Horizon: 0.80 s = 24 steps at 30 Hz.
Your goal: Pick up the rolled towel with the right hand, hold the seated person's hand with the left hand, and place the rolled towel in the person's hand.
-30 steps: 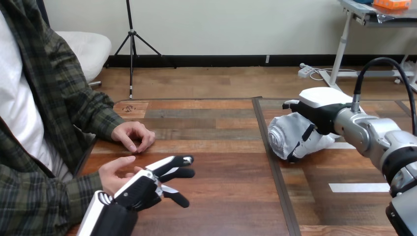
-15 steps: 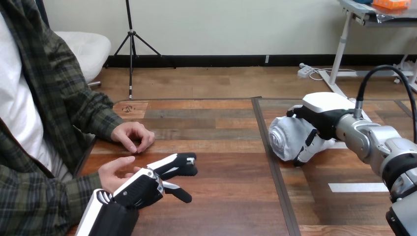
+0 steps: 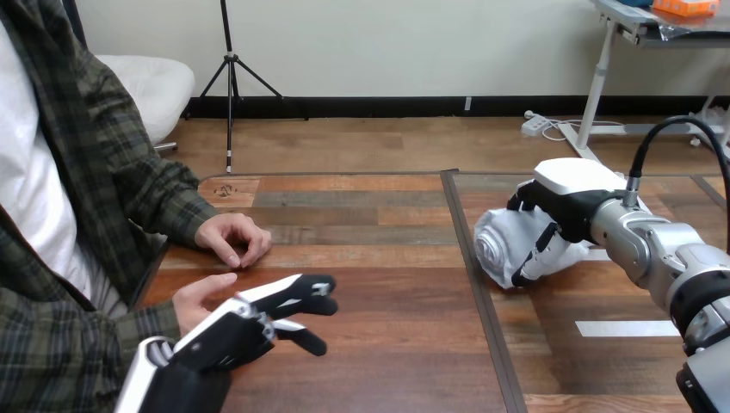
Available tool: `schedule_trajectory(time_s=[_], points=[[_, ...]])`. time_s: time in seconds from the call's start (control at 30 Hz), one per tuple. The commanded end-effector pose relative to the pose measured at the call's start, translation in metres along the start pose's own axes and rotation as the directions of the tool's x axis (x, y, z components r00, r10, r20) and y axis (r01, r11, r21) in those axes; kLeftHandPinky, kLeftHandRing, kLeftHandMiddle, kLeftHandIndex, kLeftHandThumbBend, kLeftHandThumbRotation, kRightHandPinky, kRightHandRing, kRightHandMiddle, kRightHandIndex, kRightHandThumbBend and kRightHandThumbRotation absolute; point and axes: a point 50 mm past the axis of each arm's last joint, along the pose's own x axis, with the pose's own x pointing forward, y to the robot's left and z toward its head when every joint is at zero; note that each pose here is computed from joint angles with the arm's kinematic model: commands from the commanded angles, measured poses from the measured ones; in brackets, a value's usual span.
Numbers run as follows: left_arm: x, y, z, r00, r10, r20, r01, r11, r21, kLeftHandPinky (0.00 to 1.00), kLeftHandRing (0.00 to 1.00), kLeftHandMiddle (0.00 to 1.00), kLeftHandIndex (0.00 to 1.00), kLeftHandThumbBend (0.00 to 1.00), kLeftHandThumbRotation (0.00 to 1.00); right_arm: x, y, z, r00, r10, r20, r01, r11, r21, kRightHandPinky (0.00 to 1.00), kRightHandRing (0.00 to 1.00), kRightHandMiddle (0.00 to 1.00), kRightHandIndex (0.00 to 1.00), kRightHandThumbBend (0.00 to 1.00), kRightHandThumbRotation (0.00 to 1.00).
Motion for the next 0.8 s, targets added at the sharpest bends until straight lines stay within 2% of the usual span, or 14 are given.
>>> schedule_trajectory(time_s=[0.0,0.13,0.2,0.3,0.43,0.6,0.77], points=[[0.007,0.002,0.010,0.997,-0.012,0.078,0.012,1.000,-0.003,0.57,0.74,0.78,0.73,1.00,0.47,-0.004,0.018,-0.008,0.998,0.051,-0.022,-0.051,0.999,0.019,0.61,0.62,0.66,0.67,0.98,0.17],[0.005,0.002,0.010,0.997,-0.009,0.080,0.011,1.000,-0.024,0.58,0.75,0.78,0.73,1.00,0.47,-0.004,0.022,-0.008,0.997,0.066,-0.024,-0.065,0.997,0.038,0.55,0.55,0.60,0.61,0.95,0.13],[0.005,0.002,0.011,0.996,-0.013,0.086,0.017,0.999,-0.038,0.60,0.76,0.79,0.73,1.00,0.46,-0.004,0.023,-0.009,0.997,0.076,-0.027,-0.074,0.996,0.053,0.48,0.49,0.53,0.54,0.93,0.11],[0.004,0.002,0.012,0.996,0.004,0.086,-0.002,1.000,-0.028,0.60,0.76,0.78,0.73,1.00,0.46,-0.004,0.024,-0.008,0.996,0.085,-0.018,-0.084,0.996,0.023,0.44,0.45,0.48,0.49,0.91,0.09],[0.004,0.002,0.011,0.996,0.010,0.091,-0.006,0.999,-0.050,0.60,0.75,0.78,0.73,1.00,0.46,-0.005,0.027,-0.008,0.995,0.095,-0.008,-0.094,0.995,0.041,0.39,0.39,0.41,0.41,0.88,0.06],[0.003,0.002,0.012,0.996,0.006,0.086,-0.002,0.999,-0.043,0.61,0.76,0.78,0.73,1.00,0.46,-0.005,0.031,-0.006,0.994,0.105,-0.005,-0.105,0.994,0.042,0.35,0.36,0.37,0.38,0.86,0.05],[0.005,0.001,0.011,0.994,0.009,0.112,-0.002,0.998,-0.066,0.62,0.76,0.78,0.73,1.00,0.45,-0.006,0.034,-0.004,0.992,0.122,0.025,-0.123,0.989,0.077,0.33,0.34,0.36,0.35,0.82,0.03]])
